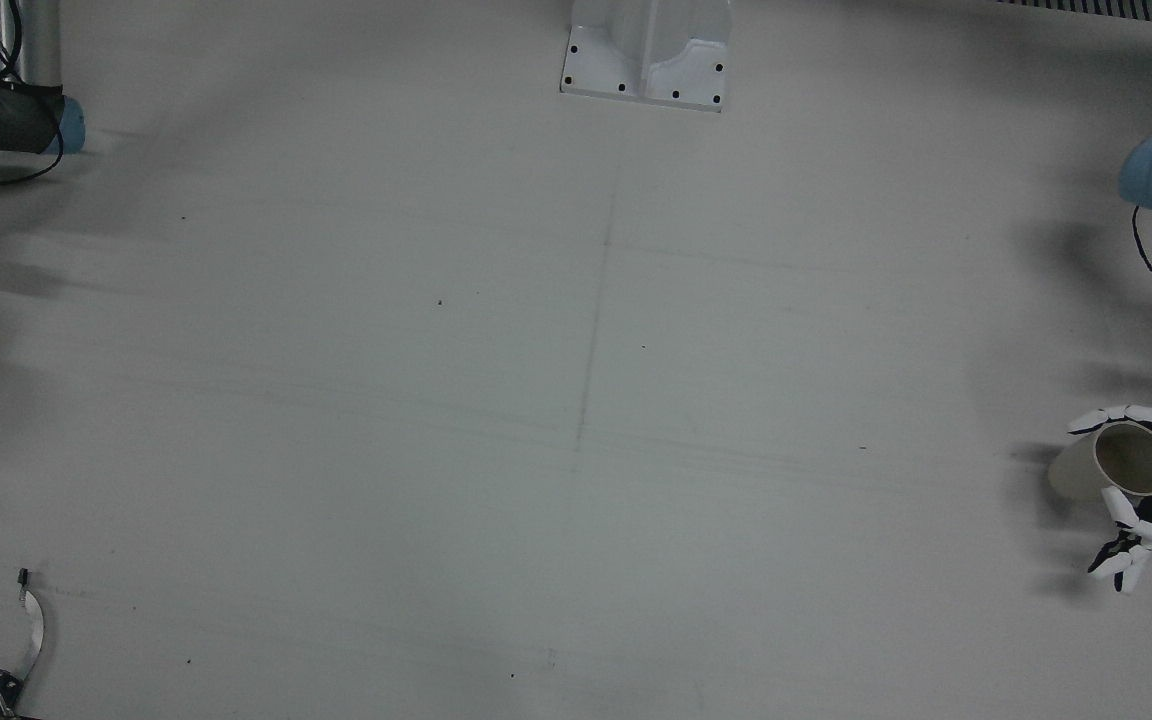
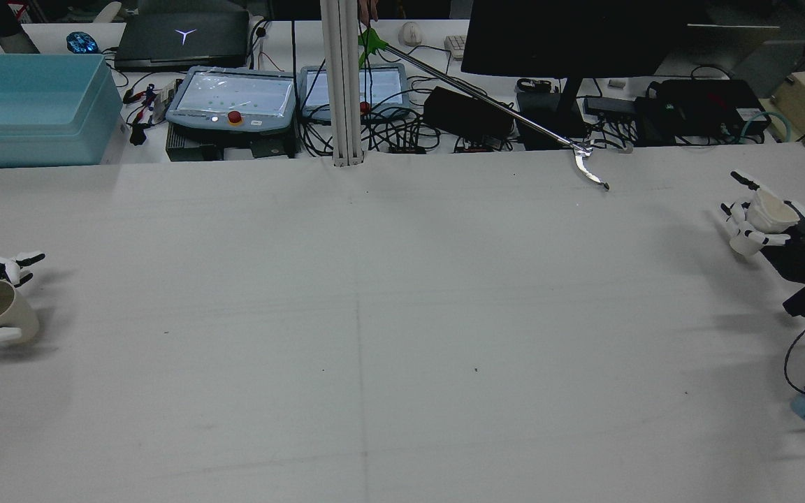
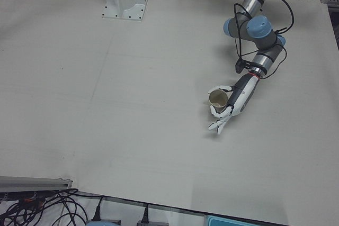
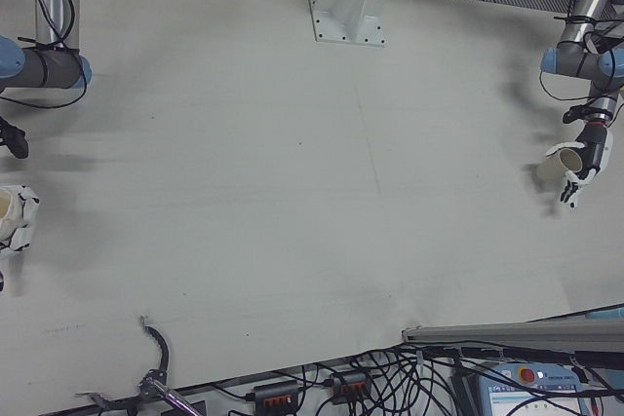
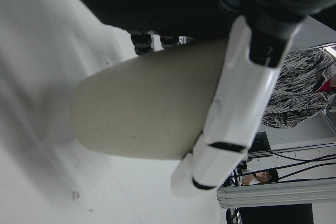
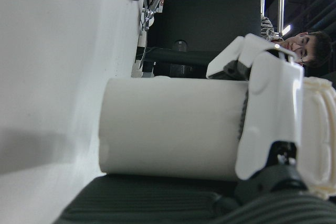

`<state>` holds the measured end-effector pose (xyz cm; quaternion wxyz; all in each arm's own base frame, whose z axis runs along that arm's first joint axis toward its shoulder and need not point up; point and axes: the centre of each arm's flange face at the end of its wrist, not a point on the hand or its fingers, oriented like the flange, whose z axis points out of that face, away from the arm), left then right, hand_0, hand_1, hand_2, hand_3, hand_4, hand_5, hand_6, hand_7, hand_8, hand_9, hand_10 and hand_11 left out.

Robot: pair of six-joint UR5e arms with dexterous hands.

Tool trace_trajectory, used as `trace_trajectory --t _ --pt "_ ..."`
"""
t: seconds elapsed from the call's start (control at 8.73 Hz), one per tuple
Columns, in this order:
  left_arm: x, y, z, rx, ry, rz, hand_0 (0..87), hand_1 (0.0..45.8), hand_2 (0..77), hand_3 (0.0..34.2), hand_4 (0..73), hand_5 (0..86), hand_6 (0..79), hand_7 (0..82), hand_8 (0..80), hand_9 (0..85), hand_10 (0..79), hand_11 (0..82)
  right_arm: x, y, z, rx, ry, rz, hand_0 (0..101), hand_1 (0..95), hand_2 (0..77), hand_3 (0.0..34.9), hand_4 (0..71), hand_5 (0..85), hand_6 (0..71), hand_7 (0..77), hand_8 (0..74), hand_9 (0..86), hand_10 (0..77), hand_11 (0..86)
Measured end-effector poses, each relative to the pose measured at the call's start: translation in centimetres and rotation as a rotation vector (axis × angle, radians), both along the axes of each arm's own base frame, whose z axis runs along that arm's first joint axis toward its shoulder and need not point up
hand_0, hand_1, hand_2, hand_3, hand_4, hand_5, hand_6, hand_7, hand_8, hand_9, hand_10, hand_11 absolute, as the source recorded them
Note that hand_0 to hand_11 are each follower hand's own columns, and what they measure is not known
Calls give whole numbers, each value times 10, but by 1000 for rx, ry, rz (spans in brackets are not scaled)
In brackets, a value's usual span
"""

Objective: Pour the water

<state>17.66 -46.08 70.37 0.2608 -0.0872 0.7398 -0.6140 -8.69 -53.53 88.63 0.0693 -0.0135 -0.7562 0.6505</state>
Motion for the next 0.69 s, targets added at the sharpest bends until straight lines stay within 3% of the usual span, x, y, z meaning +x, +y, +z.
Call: trace_trajectory --t 0.11,0.23,0.34,0.46,0.57,0.69 --pt "1 1 5 -3 -6 3 798 311 251 0 218 611 120 114 33 11 38 104 4 -1 -5 19 -15 7 595 245 535 126 27 115 475 644 567 595 5 65" --pt "2 2 9 -6 -9 5 798 311 251 0 218 611 98 71 16 5 5 38 9 -1 -10 34 -25 14 556 267 475 126 5 82 360 540 567 595 0 11" --pt "2 3 14 -10 -13 7 702 169 289 0 218 611 71 44 16 5 5 11 17 0 -14 45 -30 26 549 202 256 142 5 55 245 442 567 595 0 11" --pt "2 4 20 -14 -17 8 551 82 196 0 218 611 71 44 5 5 5 11 25 -1 -18 55 -32 39 548 202 256 182 5 55 104 333 567 584 0 11" --pt "1 5 25 -17 -21 8 551 82 196 0 218 611 60 27 5 5 5 11 30 -2 -21 61 -33 48 541 202 93 224 5 55 11 164 524 562 0 5" --pt "1 5 28 -15 -23 8 538 93 82 0 218 611 55 22 5 5 5 11 33 -2 -22 64 -33 54 538 175 5 266 5 55 98 65 447 513 0 5"
